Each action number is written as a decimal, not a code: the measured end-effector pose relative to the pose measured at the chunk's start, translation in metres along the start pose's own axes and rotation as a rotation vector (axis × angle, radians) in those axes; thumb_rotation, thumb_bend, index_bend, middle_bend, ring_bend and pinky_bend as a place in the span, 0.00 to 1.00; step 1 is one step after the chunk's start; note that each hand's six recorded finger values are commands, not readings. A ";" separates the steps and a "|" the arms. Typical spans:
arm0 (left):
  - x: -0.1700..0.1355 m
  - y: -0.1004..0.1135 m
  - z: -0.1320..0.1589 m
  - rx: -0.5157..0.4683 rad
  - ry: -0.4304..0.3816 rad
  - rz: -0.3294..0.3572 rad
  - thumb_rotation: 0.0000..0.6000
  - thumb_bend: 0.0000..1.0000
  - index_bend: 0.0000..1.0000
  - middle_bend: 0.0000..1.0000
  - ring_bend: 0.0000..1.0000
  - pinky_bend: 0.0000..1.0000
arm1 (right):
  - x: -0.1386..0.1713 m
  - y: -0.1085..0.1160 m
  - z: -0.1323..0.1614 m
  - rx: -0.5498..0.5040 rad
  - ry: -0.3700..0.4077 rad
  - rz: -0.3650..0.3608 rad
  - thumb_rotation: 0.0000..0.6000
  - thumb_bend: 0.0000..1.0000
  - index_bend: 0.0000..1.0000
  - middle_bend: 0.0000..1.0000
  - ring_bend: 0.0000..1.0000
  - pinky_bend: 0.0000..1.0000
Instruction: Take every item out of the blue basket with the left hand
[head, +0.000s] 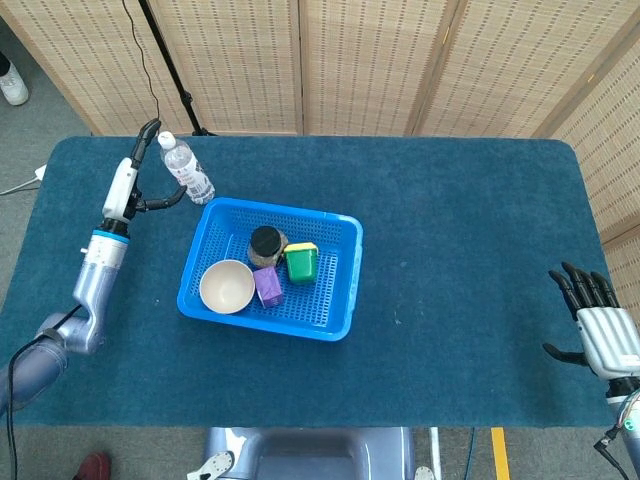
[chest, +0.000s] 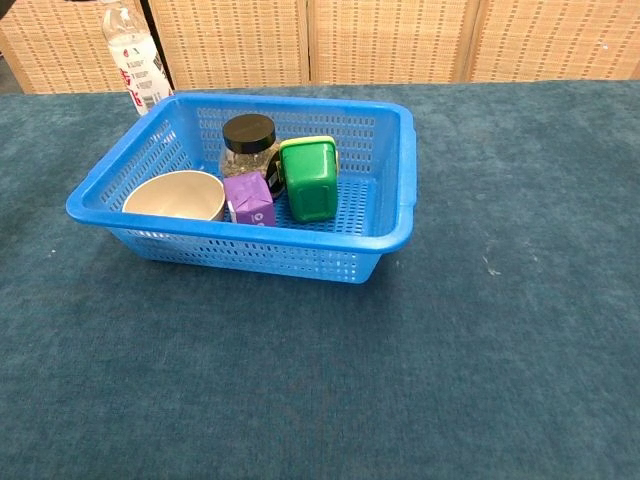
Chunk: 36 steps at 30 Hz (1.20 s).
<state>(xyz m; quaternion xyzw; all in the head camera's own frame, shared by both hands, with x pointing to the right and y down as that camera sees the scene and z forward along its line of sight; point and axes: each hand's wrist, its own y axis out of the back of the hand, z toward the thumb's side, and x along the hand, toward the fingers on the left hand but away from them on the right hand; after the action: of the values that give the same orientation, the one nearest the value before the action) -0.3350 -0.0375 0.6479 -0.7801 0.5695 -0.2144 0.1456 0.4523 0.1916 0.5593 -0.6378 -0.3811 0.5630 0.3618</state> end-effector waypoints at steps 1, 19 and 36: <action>-0.003 0.000 0.007 0.001 -0.030 -0.007 1.00 0.25 0.00 0.00 0.00 0.00 | 0.001 0.001 0.000 -0.002 0.002 -0.002 1.00 0.00 0.00 0.00 0.00 0.00; -0.060 -0.068 0.057 0.636 -0.125 -0.452 1.00 0.20 0.00 0.00 0.00 0.00 | 0.002 0.007 -0.005 -0.022 -0.011 -0.009 1.00 0.00 0.00 0.00 0.00 0.00; -0.040 -0.149 0.019 0.980 0.035 -0.658 1.00 0.20 0.00 0.00 0.00 0.00 | -0.001 0.005 -0.011 -0.022 -0.029 0.002 1.00 0.00 0.00 0.00 0.00 0.00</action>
<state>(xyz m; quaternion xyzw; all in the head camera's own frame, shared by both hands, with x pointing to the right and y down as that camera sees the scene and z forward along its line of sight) -0.2129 0.0466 0.6946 -0.7537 0.1345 -0.4994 0.4055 0.4631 0.1877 0.5563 -0.6339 -0.3917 0.5684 0.3488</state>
